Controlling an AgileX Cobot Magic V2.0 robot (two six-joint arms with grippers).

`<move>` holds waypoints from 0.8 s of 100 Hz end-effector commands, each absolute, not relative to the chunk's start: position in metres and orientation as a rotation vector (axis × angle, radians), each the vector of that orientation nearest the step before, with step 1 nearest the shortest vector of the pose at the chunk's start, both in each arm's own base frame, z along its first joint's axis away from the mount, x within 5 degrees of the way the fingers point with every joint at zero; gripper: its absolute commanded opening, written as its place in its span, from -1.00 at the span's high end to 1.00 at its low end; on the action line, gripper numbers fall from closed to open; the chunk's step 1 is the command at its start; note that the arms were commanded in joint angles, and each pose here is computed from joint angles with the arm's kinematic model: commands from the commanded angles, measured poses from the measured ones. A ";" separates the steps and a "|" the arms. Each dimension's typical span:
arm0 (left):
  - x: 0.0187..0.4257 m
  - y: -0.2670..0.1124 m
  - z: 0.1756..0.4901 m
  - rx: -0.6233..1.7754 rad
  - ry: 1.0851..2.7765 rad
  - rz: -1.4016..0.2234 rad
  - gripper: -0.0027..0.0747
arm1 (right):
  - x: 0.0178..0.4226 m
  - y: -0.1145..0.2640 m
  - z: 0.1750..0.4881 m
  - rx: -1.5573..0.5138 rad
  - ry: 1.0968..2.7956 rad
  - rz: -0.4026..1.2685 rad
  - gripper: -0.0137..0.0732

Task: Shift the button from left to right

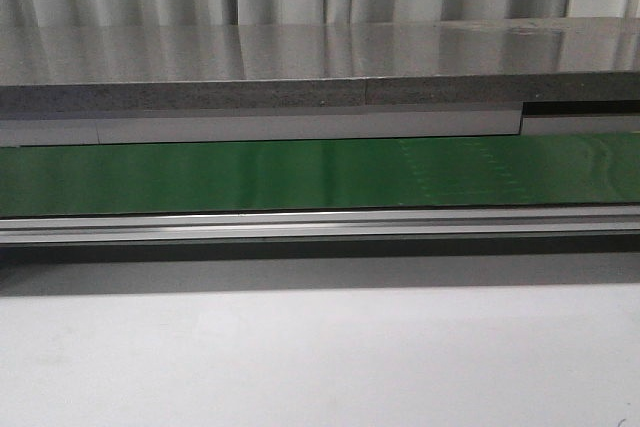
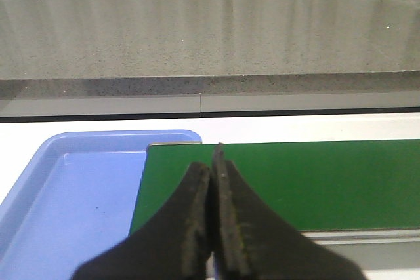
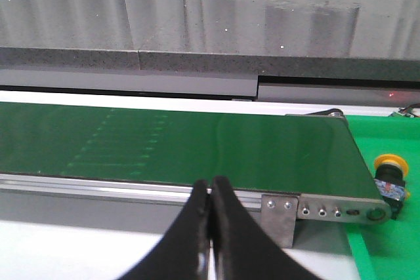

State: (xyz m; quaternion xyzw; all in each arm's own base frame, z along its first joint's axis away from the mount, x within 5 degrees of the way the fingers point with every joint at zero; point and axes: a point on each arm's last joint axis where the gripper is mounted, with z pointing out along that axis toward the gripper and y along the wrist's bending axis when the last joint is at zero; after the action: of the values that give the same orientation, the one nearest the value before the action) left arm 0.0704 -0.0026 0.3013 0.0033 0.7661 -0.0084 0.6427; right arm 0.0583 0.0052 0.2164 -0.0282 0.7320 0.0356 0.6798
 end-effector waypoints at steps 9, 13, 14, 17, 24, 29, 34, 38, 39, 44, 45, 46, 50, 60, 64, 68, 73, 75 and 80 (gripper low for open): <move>0.071 -0.002 0.315 -0.005 1.659 -0.030 0.98 | 0.054 0.005 0.218 -0.066 1.513 0.081 0.84; 0.071 -0.002 0.315 -0.005 1.659 -0.030 0.98 | 0.053 0.005 0.215 -0.066 1.511 0.081 0.84; 0.071 -0.002 0.315 -0.005 1.659 -0.030 0.98 | 0.053 0.005 0.214 -0.066 1.511 0.081 0.84; 0.071 -0.002 0.315 -0.005 1.659 -0.030 0.98 | 0.053 0.005 0.212 -0.066 1.512 0.081 0.84; 0.071 -0.002 0.315 -0.005 1.659 -0.030 0.98 | 0.054 0.005 0.207 -0.066 1.521 0.082 0.84; 0.071 -0.002 0.315 -0.005 1.659 -0.030 0.98 | 0.054 0.005 0.205 -0.066 1.527 0.083 0.84; 0.071 -0.002 0.315 -0.005 1.659 -0.030 0.98 | 0.054 0.005 0.205 -0.066 1.528 0.083 0.84; 0.071 -0.002 0.315 -0.005 1.659 -0.030 0.98 | 0.054 0.005 0.205 -0.066 1.527 0.083 0.84; 0.071 -0.002 0.315 -0.005 1.659 -0.030 0.98 | 0.054 0.005 0.205 -0.066 1.526 0.083 0.84; 0.071 -0.002 0.315 -0.005 1.659 -0.030 0.98 | 0.054 0.005 0.205 -0.066 1.524 0.083 0.84; 0.071 -0.002 0.315 -0.005 1.659 -0.030 0.98 | 0.054 0.005 0.205 -0.066 1.524 0.083 0.84; 0.071 -0.002 0.315 -0.005 1.659 -0.030 0.98 | 0.054 0.005 0.205 -0.066 1.524 0.083 0.84; 0.071 -0.002 0.315 -0.005 1.659 -0.030 0.98 | 0.054 0.005 0.205 -0.066 1.524 0.083 0.84; 0.071 -0.002 0.315 -0.005 1.659 -0.030 0.98 | 0.054 0.005 0.205 -0.066 1.524 0.083 0.84; 0.071 -0.002 0.315 -0.005 1.659 -0.030 0.98 | 0.054 0.005 0.205 -0.066 1.524 0.083 0.84; 0.071 -0.002 0.315 -0.005 1.659 -0.030 0.98 | 0.054 0.005 0.205 -0.066 1.524 0.083 0.84; 0.071 -0.002 0.315 -0.005 1.659 -0.030 0.98 | 0.054 0.005 0.205 -0.066 1.524 0.083 0.84; 0.071 -0.002 0.315 -0.005 1.659 -0.030 0.98 | 0.054 0.005 0.205 -0.066 1.524 0.083 0.84; 0.071 -0.002 0.315 -0.005 1.659 -0.030 0.98 | 0.054 0.005 0.205 -0.066 1.524 0.083 0.84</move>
State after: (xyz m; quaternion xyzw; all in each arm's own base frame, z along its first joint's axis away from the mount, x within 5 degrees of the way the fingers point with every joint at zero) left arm 0.0704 -0.0026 0.3013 0.0033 0.7661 -0.0084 0.6427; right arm 0.0564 0.0051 0.1910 -0.0287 0.7328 0.0352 0.6789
